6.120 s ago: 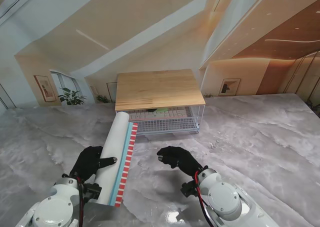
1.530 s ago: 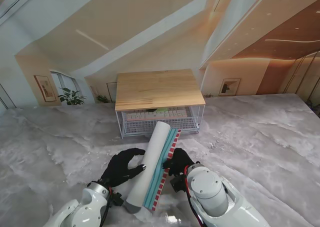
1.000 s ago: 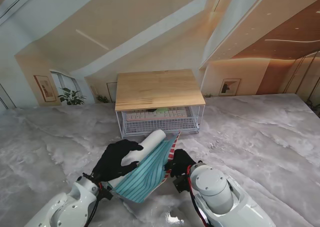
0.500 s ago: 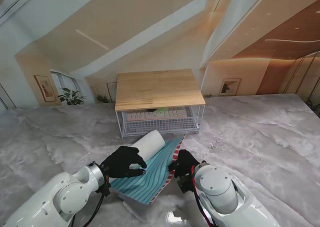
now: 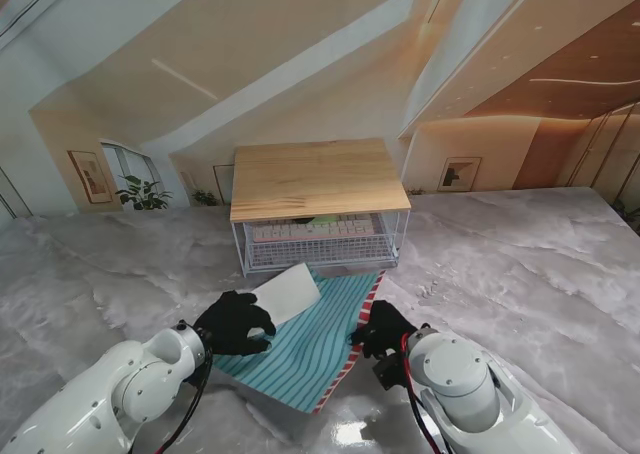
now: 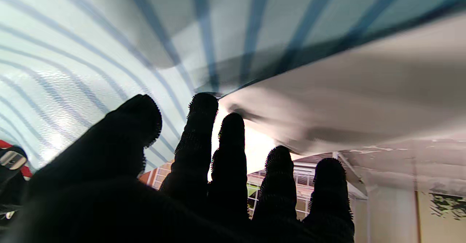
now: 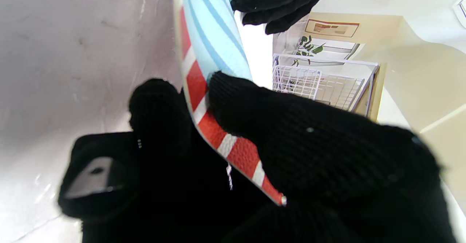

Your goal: Unroll the mouse pad and set up the keyboard and mouse from the tabletop organizer

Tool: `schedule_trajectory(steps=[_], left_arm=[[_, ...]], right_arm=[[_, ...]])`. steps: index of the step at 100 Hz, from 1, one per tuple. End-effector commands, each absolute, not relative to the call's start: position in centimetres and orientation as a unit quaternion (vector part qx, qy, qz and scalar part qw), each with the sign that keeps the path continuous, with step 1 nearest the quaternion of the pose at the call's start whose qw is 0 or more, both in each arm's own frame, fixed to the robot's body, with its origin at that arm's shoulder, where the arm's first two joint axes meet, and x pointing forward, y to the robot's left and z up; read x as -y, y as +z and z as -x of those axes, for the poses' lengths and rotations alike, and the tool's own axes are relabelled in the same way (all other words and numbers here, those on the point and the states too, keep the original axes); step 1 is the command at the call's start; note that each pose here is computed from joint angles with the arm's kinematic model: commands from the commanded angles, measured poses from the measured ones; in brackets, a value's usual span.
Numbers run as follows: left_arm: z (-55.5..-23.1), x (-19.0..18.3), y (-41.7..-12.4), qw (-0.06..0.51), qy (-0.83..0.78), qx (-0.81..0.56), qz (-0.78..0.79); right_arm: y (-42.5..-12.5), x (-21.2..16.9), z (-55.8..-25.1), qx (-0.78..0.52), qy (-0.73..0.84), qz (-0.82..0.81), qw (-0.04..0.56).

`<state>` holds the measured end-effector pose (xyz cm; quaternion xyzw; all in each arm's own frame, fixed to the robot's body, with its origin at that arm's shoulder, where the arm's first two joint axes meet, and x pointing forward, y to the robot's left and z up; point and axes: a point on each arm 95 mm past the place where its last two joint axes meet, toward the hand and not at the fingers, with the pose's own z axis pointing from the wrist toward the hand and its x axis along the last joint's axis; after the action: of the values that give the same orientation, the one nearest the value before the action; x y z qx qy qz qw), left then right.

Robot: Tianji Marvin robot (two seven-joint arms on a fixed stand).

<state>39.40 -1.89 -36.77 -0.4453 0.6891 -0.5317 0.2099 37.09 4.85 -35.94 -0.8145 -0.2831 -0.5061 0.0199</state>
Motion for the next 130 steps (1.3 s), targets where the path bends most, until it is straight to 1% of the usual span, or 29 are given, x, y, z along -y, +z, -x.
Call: schedule_trajectory(steps=[1, 37, 70, 79, 107, 122, 130], left_arm=[[-38.9, 1.5, -37.3, 0.209, -0.521, -0.691, 0.455], [-37.7, -0.5, -37.1, 0.253, -0.521, -0.667, 0.468], [-36.4, -2.6, -36.8, 0.294, -0.553, -0.624, 0.469], [-36.4, -2.6, -36.1, 0.292, -0.586, -0.605, 0.454], [-36.4, -1.6, -33.5, 0.256, -0.675, -0.567, 0.398], [-36.4, -1.4, -33.1, 0.256, -0.690, -0.551, 0.393], [-36.5, -1.5, -33.3, 0.257, -0.692, -0.542, 0.402]], right_arm=[[-35.8, -4.2, -37.0, 0.289, -0.508, 0.811, 0.014], [-36.0, -0.7, -37.9, 0.288, -0.494, 0.820, -0.023], [-35.9, 1.5, -38.2, 0.306, -0.481, 0.821, -0.031], [-36.0, 1.7, -38.1, 0.312, -0.476, 0.822, -0.029], [-36.0, 2.6, -37.9, 0.326, -0.458, 0.827, -0.006], [-35.6, 4.1, -37.8, 0.334, -0.442, 0.833, 0.011], [-35.5, 5.0, -37.9, 0.343, -0.437, 0.832, 0.000]])
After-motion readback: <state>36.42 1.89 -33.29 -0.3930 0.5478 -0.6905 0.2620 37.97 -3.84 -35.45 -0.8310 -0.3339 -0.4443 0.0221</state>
